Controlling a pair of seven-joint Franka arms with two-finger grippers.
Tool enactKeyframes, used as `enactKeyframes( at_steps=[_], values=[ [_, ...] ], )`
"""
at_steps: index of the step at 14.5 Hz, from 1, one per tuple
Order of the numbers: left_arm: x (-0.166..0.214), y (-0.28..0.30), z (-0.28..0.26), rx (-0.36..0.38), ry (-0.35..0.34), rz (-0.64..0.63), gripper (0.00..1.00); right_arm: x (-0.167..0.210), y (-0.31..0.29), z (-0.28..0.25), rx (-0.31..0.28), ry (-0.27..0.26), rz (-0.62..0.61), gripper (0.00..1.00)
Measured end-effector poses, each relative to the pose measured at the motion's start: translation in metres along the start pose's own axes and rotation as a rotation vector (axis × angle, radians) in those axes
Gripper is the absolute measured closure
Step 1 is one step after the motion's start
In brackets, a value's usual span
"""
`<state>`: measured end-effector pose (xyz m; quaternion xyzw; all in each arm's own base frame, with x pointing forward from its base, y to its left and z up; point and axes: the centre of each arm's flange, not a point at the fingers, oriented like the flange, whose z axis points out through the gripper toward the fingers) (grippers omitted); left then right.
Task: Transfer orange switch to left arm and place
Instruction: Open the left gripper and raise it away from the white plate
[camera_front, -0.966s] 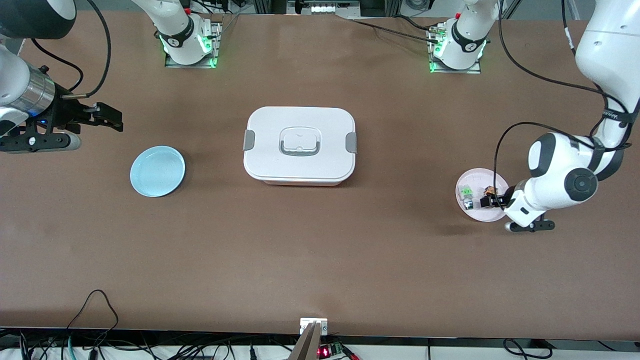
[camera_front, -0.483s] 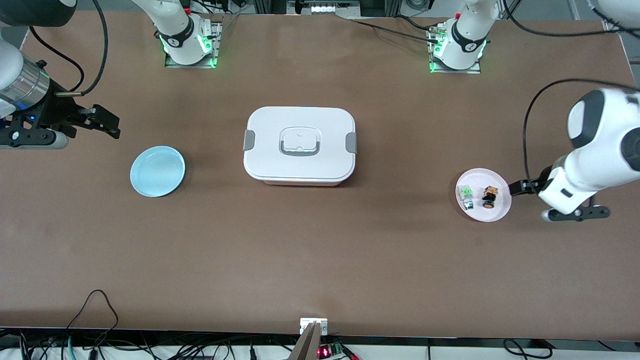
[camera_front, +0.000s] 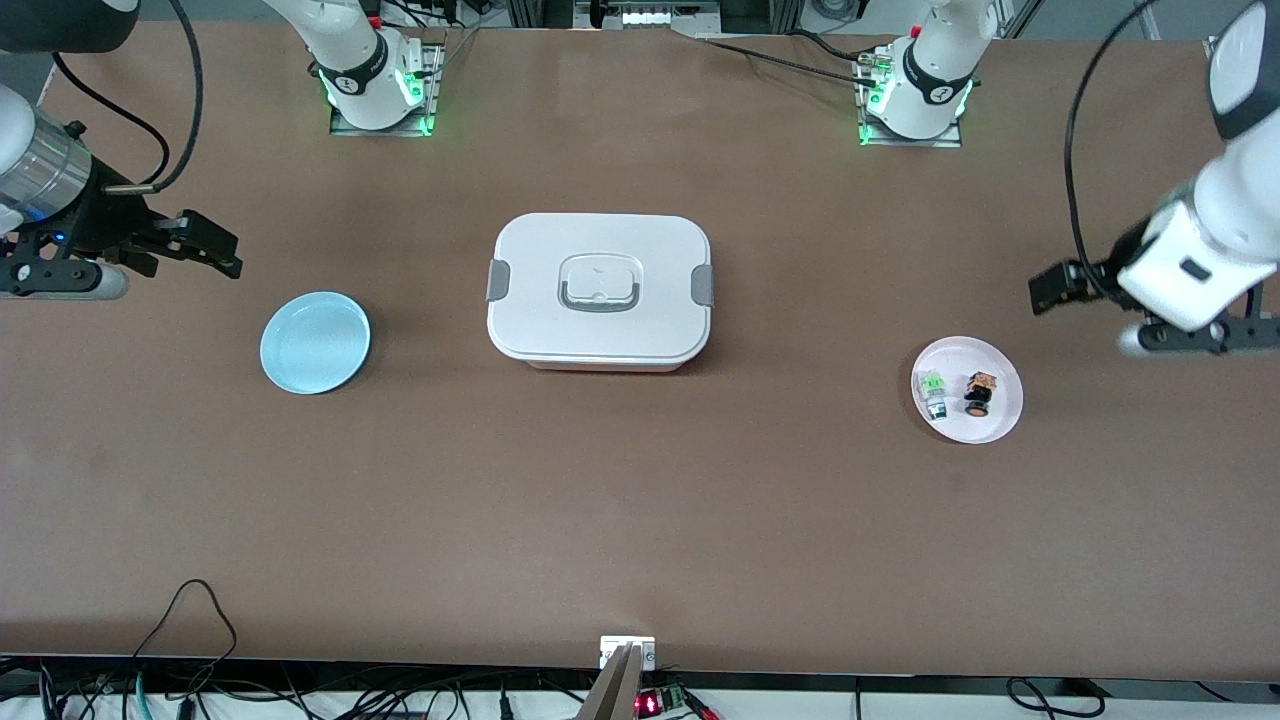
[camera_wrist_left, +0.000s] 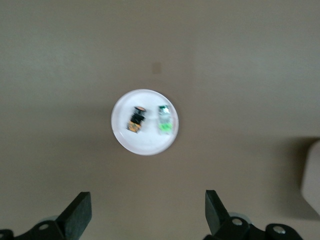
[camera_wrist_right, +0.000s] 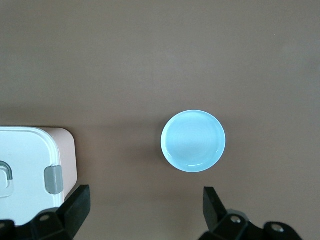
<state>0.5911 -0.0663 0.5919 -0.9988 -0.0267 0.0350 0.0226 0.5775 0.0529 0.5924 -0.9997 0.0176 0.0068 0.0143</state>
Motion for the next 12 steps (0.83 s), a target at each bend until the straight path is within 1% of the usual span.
enactKeyframes(
  at_steps=[2, 4, 7, 12],
  values=[
    [-0.022, 0.002, -0.025, -0.011, 0.021, -0.024, 0.00, 0.001, 0.007, 0.000, 0.006, 0.000, 0.013, 0.00],
    [-0.032, -0.018, -0.027, -0.019, 0.024, -0.052, 0.00, 0.001, 0.007, -0.002, 0.006, 0.003, 0.014, 0.00],
    [-0.035, -0.051, -0.010, -0.027, 0.050, -0.034, 0.00, 0.000, 0.008, -0.006, -0.006, 0.005, 0.013, 0.00],
    [-0.041, -0.049, -0.016, -0.030, 0.074, -0.008, 0.00, 0.000, 0.009, -0.008, -0.017, 0.007, 0.011, 0.00]
  ],
)
